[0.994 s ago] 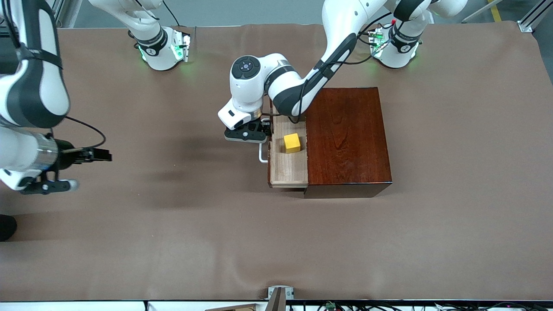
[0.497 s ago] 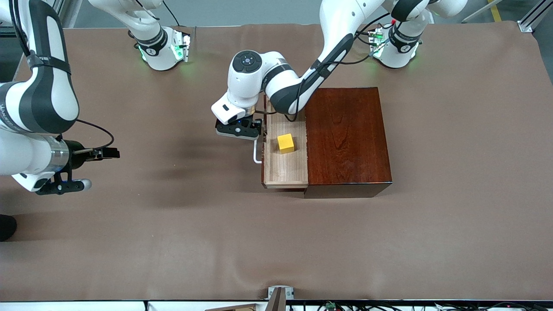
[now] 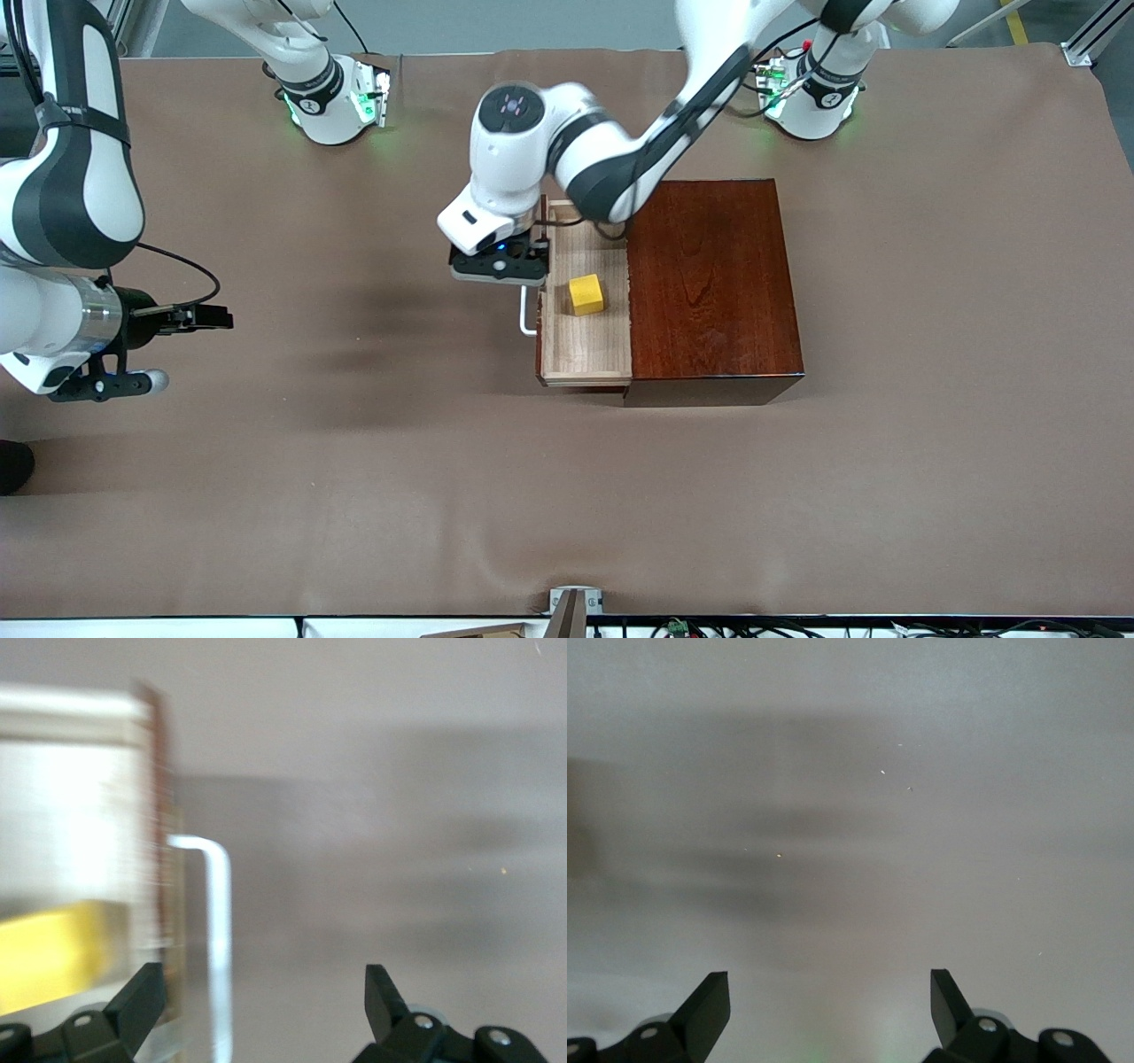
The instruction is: Open drawer, take yellow block, close drawer
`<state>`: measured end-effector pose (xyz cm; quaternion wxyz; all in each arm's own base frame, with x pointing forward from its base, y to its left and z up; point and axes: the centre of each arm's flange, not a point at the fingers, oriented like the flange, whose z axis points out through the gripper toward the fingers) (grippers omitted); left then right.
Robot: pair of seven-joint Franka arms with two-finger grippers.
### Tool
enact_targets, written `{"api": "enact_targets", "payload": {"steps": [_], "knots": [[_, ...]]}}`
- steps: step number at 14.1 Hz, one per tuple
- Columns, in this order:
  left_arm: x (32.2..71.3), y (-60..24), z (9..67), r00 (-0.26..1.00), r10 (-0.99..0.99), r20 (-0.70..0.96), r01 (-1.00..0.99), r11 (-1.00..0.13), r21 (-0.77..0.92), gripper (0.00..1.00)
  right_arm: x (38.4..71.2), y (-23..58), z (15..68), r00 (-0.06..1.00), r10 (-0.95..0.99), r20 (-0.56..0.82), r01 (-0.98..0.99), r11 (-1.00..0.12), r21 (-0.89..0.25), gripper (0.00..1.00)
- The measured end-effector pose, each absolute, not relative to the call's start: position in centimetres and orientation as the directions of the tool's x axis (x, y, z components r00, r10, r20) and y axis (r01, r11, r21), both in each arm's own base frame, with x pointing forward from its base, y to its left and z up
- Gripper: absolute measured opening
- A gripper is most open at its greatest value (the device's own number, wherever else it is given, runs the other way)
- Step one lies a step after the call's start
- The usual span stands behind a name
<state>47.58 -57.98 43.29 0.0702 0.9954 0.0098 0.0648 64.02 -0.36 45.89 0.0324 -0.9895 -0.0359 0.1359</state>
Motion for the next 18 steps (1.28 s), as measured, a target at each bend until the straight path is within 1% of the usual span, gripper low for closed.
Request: {"api": "enact_targets", "payload": {"steps": [2, 4, 6, 9, 12, 14, 18], "knots": [[49.1, -52.2, 50.9, 0.99, 0.071, 0.126, 0.061, -0.995, 0.083, 1.0, 64.0, -0.2, 45.9, 0.96, 0.083, -0.266, 0.065, -0.995, -0.076, 1.0], [50.2, -45.6, 57.6, 0.991, 0.019, 0.132, 0.015, -1.0, 0.026, 1.0, 64.0, 1.0, 46.0, 0.959, 0.102, -0.264, 0.083, -0.993, -0.082, 1.0], [50.9, -39.9, 62.0, 0.989, -0.059, 0.133, -0.057, -0.998, -0.017, 1.0, 64.0, 3.2, 47.1, 0.96, 0.135, -0.244, 0.118, -0.99, -0.083, 1.0], [53.9, -31.8, 63.4, 0.987, -0.141, 0.078, -0.138, -0.989, -0.048, 1.0, 63.6, 7.1, 50.0, 0.962, 0.194, -0.19, 0.182, -0.98, -0.079, 1.0], [57.0, -24.7, 62.9, 0.987, -0.157, 0.021, -0.156, -0.987, -0.049, 1.0, 64.1, 11.7, 48.3, 0.952, 0.259, -0.163, 0.249, -0.965, -0.079, 1.0], [57.6, -22.5, 62.6, 0.986, -0.165, -0.004, -0.165, -0.985, -0.055, 1.0, 63.9, 14.9, 47.1, 0.938, 0.303, -0.168, 0.293, -0.953, -0.079, 1.0], [58.1, -19.2, 63.1, 0.977, -0.212, -0.027, -0.213, -0.975, -0.059, 1.0, 63.8, 17.0, 47.4, 0.919, 0.373, -0.129, 0.365, -0.927, -0.084, 1.0]]}}
